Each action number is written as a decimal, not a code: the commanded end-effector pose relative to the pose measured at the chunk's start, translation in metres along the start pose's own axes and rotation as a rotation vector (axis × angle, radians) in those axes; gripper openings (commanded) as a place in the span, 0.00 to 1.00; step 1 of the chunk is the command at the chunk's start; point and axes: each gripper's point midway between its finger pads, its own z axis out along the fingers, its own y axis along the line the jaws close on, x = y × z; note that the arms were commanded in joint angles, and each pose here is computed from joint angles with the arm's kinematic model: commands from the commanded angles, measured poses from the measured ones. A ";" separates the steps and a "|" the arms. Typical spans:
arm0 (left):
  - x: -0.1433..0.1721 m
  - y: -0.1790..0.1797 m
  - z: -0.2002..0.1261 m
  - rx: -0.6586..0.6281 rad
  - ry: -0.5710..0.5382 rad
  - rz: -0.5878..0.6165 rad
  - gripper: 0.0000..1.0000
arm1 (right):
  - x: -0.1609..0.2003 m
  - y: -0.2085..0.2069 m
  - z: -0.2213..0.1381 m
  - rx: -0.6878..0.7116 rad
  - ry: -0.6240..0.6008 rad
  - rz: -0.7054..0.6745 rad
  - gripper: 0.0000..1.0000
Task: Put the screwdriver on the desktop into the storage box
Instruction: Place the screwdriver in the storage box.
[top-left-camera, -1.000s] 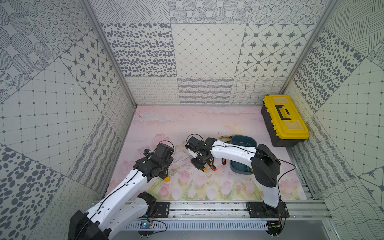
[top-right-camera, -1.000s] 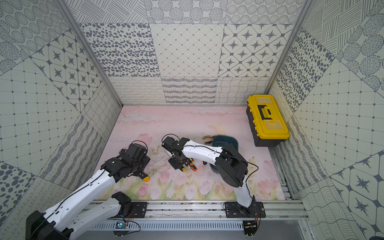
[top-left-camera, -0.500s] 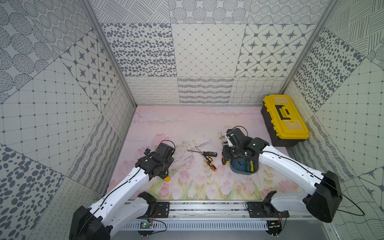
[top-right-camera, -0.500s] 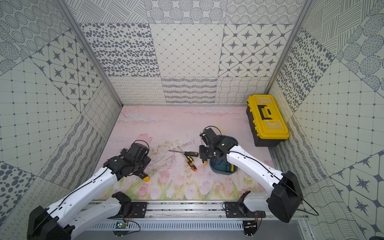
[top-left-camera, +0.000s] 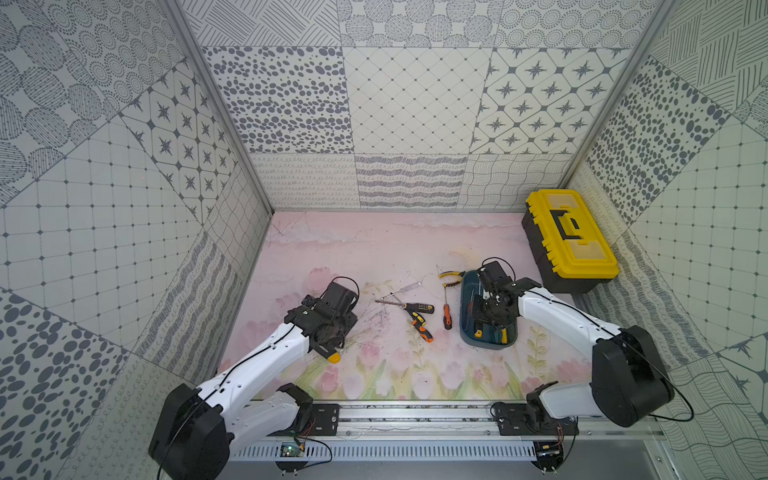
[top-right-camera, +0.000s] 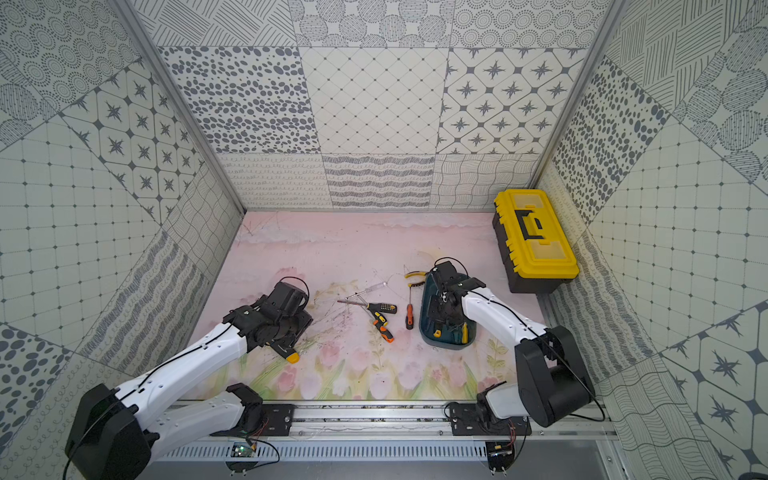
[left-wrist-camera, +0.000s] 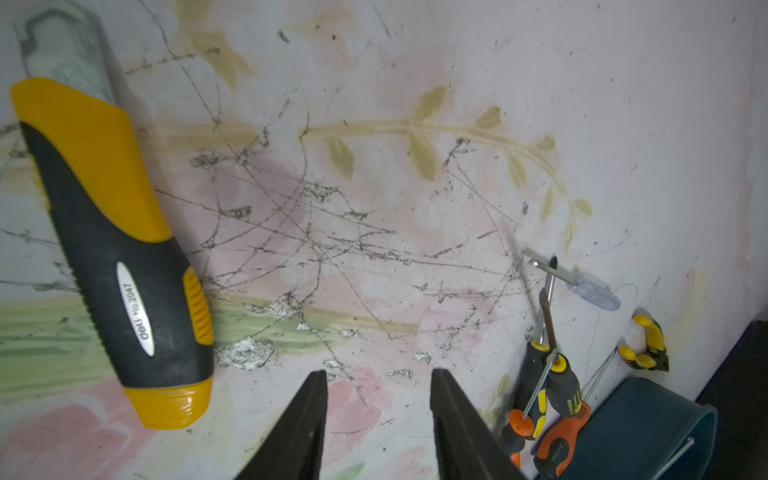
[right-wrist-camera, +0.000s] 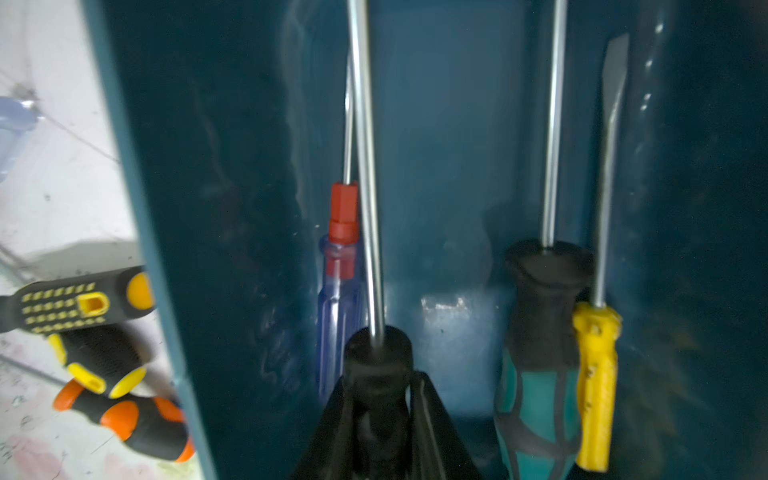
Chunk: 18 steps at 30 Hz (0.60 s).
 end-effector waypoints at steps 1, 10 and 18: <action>0.024 -0.020 0.001 0.033 0.075 0.077 0.46 | -0.011 -0.004 0.011 0.019 -0.031 -0.012 0.17; 0.063 -0.041 0.012 -0.002 0.151 0.163 0.47 | -0.027 0.003 -0.025 0.004 -0.123 -0.064 0.45; 0.048 -0.055 0.019 0.015 0.103 0.111 0.48 | 0.017 0.112 -0.061 -0.195 -0.188 -0.438 0.45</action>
